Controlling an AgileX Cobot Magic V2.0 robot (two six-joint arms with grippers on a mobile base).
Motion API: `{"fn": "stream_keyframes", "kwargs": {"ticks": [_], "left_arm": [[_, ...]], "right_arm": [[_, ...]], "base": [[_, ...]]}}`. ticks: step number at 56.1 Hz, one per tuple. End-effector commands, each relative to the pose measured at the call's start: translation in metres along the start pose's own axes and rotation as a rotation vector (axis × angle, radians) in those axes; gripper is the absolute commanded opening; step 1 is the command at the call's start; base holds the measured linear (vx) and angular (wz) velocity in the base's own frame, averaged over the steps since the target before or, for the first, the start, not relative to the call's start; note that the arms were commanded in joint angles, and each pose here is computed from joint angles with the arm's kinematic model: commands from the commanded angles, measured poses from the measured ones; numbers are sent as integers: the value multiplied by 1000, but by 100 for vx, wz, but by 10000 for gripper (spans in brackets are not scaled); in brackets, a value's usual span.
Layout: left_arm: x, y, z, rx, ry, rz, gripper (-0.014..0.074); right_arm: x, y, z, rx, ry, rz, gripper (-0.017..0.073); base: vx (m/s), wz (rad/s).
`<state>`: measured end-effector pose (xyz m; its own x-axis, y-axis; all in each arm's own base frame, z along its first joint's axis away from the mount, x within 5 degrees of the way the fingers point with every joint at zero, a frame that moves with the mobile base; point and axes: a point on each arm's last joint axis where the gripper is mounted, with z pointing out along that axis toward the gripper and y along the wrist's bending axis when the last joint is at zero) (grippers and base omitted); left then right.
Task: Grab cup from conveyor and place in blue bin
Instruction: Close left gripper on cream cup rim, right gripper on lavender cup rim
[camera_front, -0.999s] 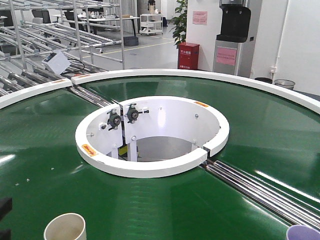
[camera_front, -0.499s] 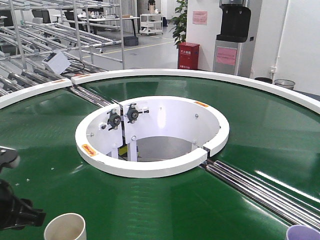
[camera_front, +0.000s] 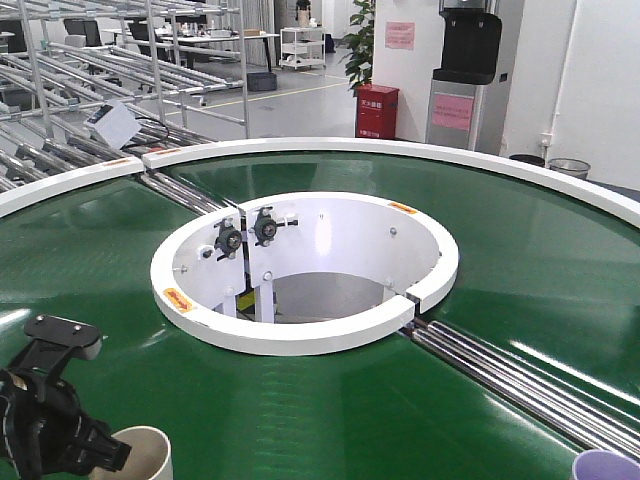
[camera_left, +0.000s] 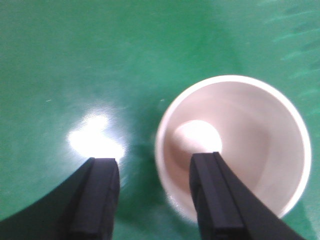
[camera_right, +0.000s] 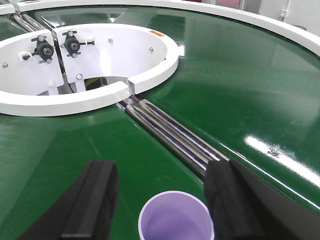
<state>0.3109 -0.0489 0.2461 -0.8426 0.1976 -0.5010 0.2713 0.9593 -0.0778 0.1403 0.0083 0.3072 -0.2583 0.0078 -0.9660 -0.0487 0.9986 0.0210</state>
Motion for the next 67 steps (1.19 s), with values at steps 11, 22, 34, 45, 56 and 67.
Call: {"fn": "stream_keyframes", "kwargs": {"ticks": [11, 22, 34, 45, 56, 67], "left_arm": [[-19, 0, 1, -17, -134, -4, 461], [-18, 2, 15, -7, -106, -25, 461], [-18, 1, 17, 0, -103, -35, 371], [-18, 2, 17, -2, -107, -35, 166], [-20, 2, 17, -7, -124, -35, -3], [-20, 2, 17, -9, -129, -35, -8]], "right_arm": [[-17, 0, -2, -1, -96, -14, 459], [-8, -1, 2, 6, 2, -7, 459], [-11, -12, 16, 120, 346, 172, 459], [-36, -30, 41, 220, 578, 172, 459], [-43, -43, 83, 219, 676, 91, 459], [-25, -50, 129, 212, 783, 90, 459]], "base": [[0, 0], [0, 0], [0, 0], [0, 0], [0, 0], [0, 0]]}}
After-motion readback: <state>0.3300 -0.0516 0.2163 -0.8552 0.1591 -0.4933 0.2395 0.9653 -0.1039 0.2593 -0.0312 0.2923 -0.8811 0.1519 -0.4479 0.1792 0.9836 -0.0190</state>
